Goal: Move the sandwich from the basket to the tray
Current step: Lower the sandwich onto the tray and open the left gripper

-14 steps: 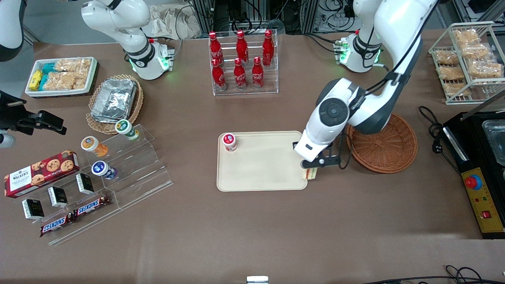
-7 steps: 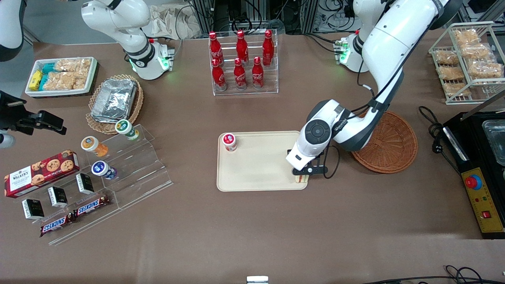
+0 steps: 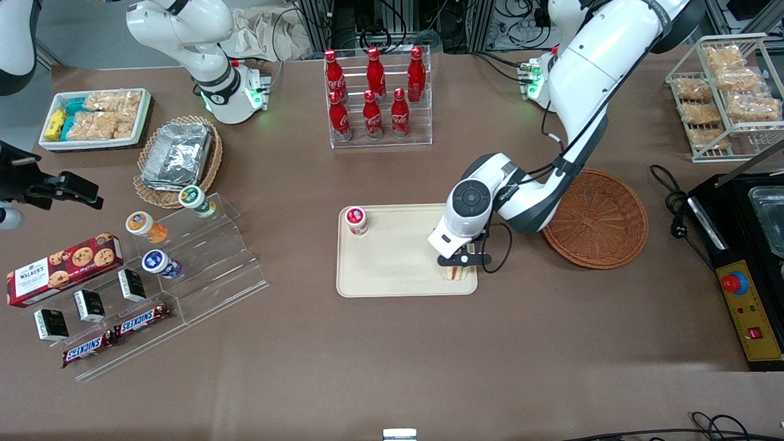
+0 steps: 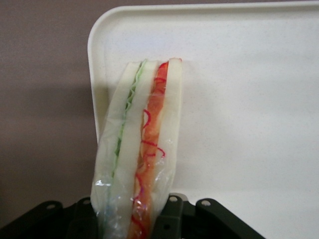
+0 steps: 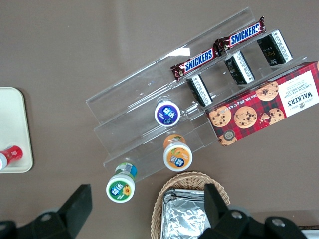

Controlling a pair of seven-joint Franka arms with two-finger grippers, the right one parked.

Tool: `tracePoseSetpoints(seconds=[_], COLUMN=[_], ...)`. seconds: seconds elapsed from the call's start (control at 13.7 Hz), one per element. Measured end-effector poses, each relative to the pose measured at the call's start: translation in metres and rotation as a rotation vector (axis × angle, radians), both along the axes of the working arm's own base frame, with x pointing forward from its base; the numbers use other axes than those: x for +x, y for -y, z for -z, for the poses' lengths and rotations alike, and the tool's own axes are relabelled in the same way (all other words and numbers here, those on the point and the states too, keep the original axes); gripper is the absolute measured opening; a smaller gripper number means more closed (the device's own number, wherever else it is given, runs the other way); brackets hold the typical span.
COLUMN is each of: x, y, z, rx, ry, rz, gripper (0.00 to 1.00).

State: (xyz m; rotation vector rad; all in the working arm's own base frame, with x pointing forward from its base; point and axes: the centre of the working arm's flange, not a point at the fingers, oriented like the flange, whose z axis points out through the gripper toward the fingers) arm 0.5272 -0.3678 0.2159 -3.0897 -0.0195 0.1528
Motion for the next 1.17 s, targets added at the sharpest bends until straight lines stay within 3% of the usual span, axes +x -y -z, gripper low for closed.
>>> tracePoseSetpoints(seconds=[0.07, 0.15, 0.51, 0.58, 0.8, 1.17], x=[0.000, 0.001, 0.010, 0.017, 0.035, 0.065], y=[-0.001, -0.001, 0.001, 0.003, 0.004, -0.025], z=[0.003, 0.004, -0.006, -0.015, -0.053, -0.139], rx=[0.008, 0.013, 0.005, -0.004, -0.008, 0.056], ry=[0.004, 0.008, 0.037, 0.054, 0.101, 0.148], rz=[-0.004, -0.007, -0.028, -0.033, -0.049, -0.106], gripper=[0.39, 0.45, 0.95, 1.00, 1.00, 1.00])
